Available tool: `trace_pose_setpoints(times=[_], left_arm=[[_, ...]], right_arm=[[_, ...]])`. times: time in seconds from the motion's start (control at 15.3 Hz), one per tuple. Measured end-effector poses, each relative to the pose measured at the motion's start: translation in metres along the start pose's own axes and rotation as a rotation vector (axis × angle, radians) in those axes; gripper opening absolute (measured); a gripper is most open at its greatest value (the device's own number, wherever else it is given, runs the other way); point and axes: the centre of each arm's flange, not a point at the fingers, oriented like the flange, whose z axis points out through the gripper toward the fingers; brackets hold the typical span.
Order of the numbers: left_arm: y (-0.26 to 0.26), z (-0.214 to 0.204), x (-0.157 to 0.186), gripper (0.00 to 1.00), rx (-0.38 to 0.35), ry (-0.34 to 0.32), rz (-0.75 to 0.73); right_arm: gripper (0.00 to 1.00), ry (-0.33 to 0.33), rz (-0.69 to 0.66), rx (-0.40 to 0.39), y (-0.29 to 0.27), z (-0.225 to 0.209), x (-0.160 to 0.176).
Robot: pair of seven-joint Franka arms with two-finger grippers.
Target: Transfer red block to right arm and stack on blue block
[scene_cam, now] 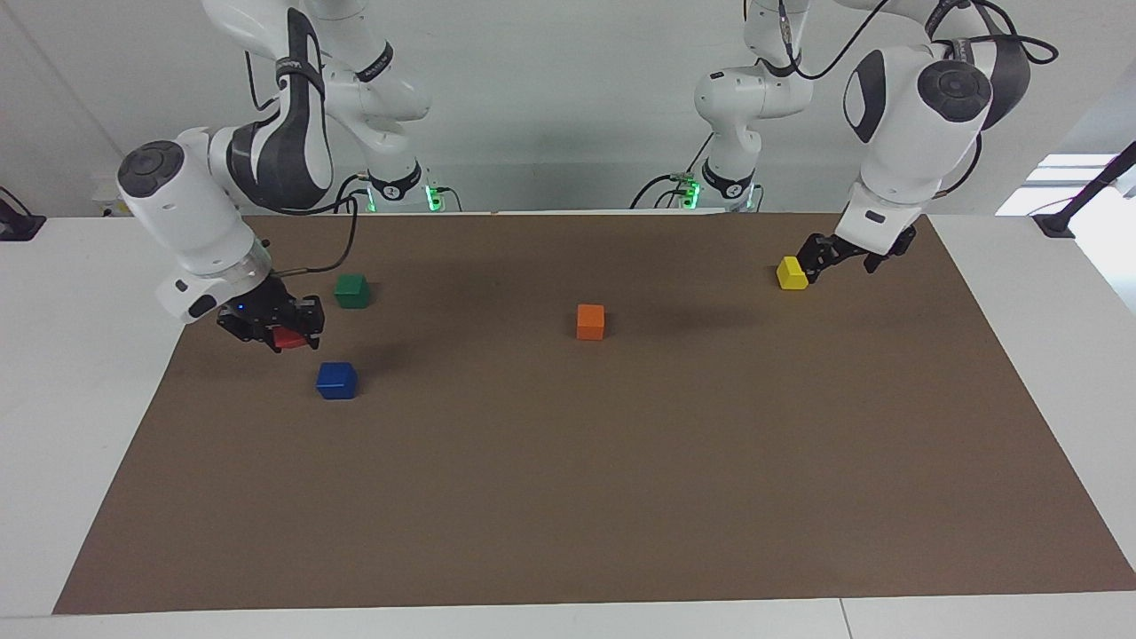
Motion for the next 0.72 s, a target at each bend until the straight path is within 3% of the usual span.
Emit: trace_pose_setpoints(times=[0.72], left_arm=[[-0.02, -0.002, 0.002, 1.0, -0.04, 0.008, 0.011]], right_arm=[[0.57, 0.048, -0.026, 0.014, 0.002, -0.003, 0.005]])
